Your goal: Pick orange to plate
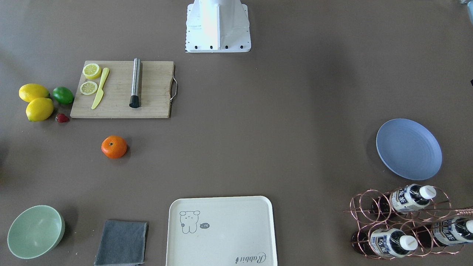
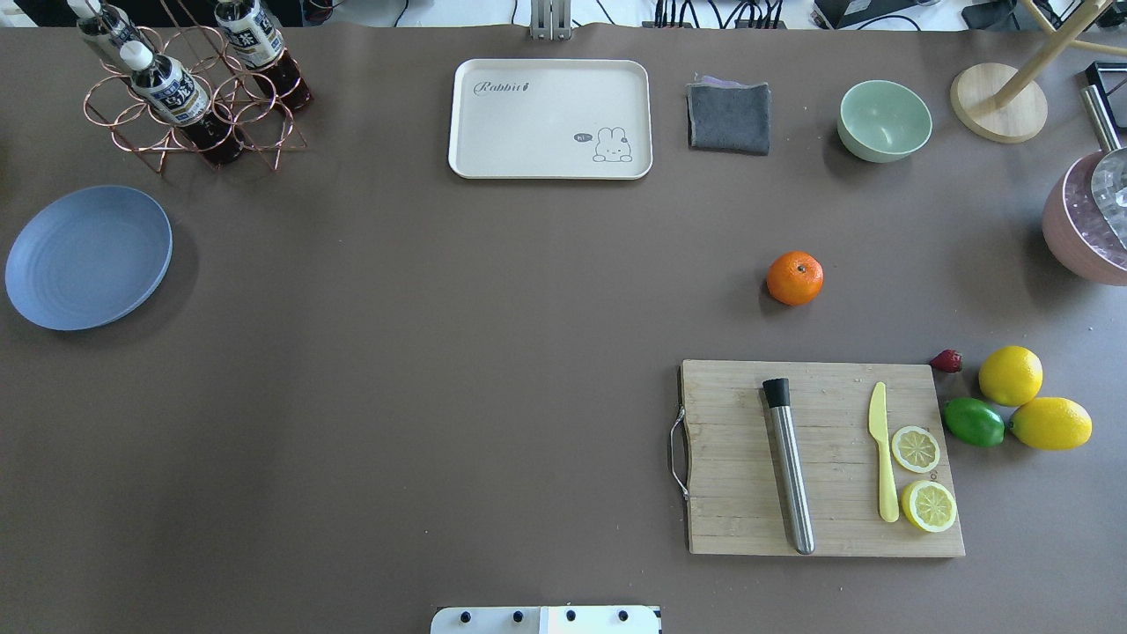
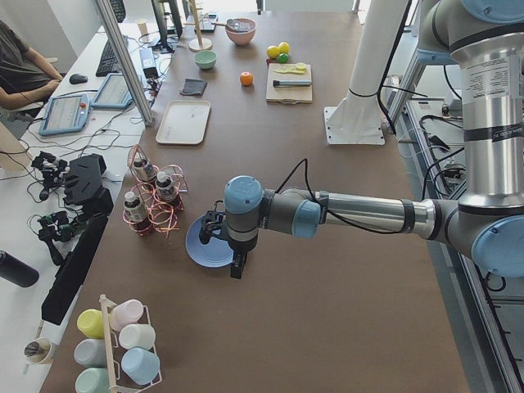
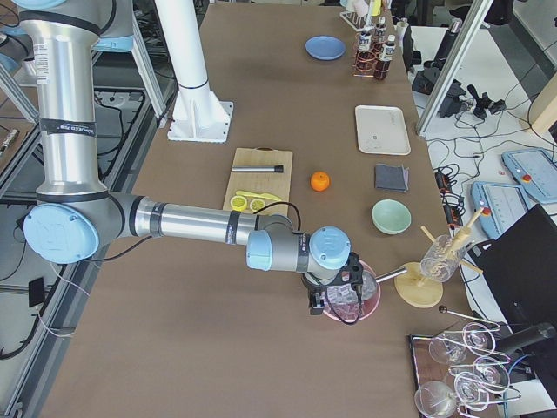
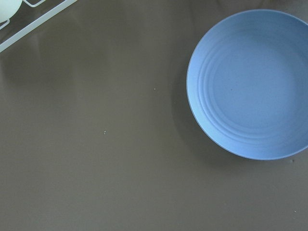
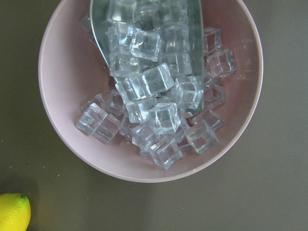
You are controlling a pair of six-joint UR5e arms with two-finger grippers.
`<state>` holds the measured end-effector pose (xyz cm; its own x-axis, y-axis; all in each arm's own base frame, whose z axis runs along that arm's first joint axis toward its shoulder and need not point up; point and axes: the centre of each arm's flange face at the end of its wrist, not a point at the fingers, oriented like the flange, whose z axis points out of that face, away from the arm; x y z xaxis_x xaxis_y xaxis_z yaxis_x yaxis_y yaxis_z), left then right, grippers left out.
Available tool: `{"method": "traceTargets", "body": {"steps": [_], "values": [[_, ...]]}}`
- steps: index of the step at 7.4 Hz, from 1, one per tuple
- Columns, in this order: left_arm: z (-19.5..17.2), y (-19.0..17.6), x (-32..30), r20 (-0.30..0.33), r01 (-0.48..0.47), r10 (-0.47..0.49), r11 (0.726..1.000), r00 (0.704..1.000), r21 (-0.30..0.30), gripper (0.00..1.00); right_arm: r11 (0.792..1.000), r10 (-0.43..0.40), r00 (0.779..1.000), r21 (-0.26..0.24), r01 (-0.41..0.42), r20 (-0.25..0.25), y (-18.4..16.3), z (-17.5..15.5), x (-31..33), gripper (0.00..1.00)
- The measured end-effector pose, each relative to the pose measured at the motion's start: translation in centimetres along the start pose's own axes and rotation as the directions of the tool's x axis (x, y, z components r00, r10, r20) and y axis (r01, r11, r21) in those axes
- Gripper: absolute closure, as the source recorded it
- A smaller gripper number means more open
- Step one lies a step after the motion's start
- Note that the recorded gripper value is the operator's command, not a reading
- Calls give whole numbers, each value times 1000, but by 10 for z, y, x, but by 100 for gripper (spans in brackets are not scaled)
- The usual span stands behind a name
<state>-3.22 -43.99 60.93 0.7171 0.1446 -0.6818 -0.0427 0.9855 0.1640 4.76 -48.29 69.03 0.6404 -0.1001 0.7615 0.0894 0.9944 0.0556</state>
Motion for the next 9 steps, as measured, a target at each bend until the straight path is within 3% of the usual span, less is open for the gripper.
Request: {"method": "traceTargets", "body": {"steps": [3, 6, 9], "values": [[3, 6, -2, -8, 15, -15, 1000, 1000, 2, 2, 1000, 9, 1000, -7, -8, 8, 10, 4, 3, 0], [12, 14, -3, -110, 54, -57, 998, 992, -25, 2, 1000, 16, 1000, -12, -16, 20, 12, 7, 5, 0], [13, 20, -2, -150, 68, -73, 997, 986, -38, 2, 1000, 21, 1000, -14, -21, 22, 15, 8, 6, 0]]}}
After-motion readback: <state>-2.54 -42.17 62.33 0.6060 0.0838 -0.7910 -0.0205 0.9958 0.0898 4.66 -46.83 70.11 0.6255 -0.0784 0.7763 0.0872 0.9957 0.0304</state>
